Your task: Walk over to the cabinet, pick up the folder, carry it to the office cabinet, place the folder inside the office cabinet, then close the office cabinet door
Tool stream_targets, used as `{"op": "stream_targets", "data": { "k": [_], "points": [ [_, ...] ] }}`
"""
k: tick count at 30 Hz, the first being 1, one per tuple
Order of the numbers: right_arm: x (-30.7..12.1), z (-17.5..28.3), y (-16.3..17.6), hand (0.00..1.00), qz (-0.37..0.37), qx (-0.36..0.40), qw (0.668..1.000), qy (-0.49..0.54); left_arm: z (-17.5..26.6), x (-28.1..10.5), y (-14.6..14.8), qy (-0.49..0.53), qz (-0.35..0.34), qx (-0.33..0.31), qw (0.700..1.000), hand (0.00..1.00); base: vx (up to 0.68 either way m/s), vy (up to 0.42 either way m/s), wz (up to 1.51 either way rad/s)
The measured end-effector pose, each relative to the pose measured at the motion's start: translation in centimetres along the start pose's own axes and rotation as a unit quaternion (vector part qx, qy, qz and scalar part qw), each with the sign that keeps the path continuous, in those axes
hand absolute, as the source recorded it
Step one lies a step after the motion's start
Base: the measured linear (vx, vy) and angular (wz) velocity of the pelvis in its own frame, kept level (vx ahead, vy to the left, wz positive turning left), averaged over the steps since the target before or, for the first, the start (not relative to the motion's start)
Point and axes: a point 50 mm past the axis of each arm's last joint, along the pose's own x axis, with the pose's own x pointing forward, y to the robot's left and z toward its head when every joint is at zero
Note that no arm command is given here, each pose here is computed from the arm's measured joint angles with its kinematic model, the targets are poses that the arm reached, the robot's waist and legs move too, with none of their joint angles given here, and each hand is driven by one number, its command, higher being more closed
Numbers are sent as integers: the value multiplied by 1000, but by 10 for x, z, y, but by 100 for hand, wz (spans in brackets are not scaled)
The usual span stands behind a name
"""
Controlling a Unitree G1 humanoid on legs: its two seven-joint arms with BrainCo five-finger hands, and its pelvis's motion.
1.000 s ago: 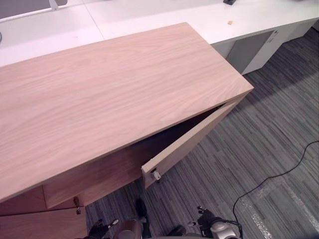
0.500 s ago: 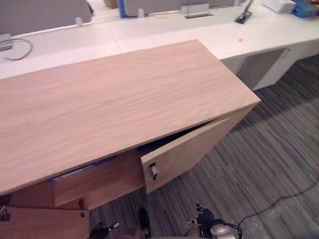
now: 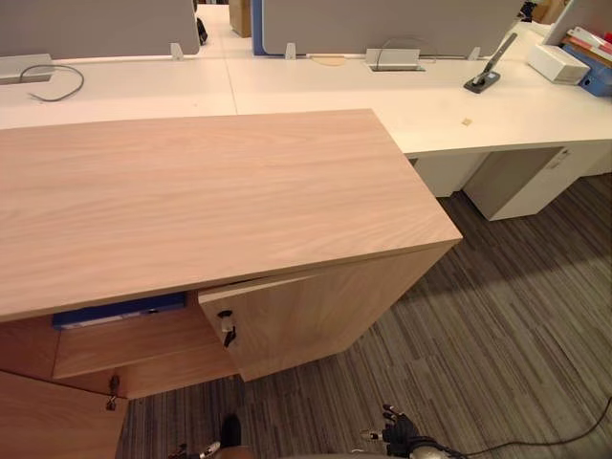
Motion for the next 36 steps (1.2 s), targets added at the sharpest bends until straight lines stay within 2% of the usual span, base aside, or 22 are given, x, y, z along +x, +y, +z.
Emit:
{"op": "stream_targets", "data": {
  "k": [7, 9, 10, 11, 12, 14, 15, 17, 27, 31, 36],
  "points": [
    [-2, 10, 4, 0, 8, 8, 1000, -24, 15, 2, -5, -22, -8, -11, 1000, 0, -78, 56, 44],
    [6, 49, 12, 0, 20, -28, 998, -59, 37, 7, -6, -47, -20, 50, 997, 0, -67, 118, 28],
    [6, 56, 7, 0, 14, -23, 996, -82, 41, 8, -6, -51, -29, 62, 996, 0, -48, 115, 22],
    [3, 49, -10, 0, -18, 18, 996, -89, 42, 9, -1, -53, -27, 50, 997, 0, 16, 133, 25],
    [-3, 25, -42, 0, -42, 85, 993, -71, 37, 8, 2, -50, -21, 19, 998, 0, 80, 178, 27],
    [-10, -4, -60, 0, -91, 100, 991, -22, 23, 6, 4, -25, -7, -25, 999, 0, 116, 144, 47],
    [-12, -15, -44, 0, -70, 78, 995, 1, 19, 5, -4, -16, -18, -13, 1000, 0, 76, 79, 55],
    [-12, -23, -14, 0, -30, 84, 996, 17, 24, 6, -4, -22, -21, -2, 1000, 0, 74, 33, 35],
    [-12, 15, -5, 0, -12, 49, 997, -53, 30, 6, -10, -37, -34, 40, 998, 0, 34, 0, 27],
    [-22, 9, -4, 0, -16, 54, 997, -60, 33, 6, -10, -43, -38, 61, 996, 0, 28, 44, 87],
    [-23, 5, 4, 0, 4, 49, 997, -54, 24, 5, 3, -30, -19, 47, 998, 0, 4, -143, 75]
  ]
}}
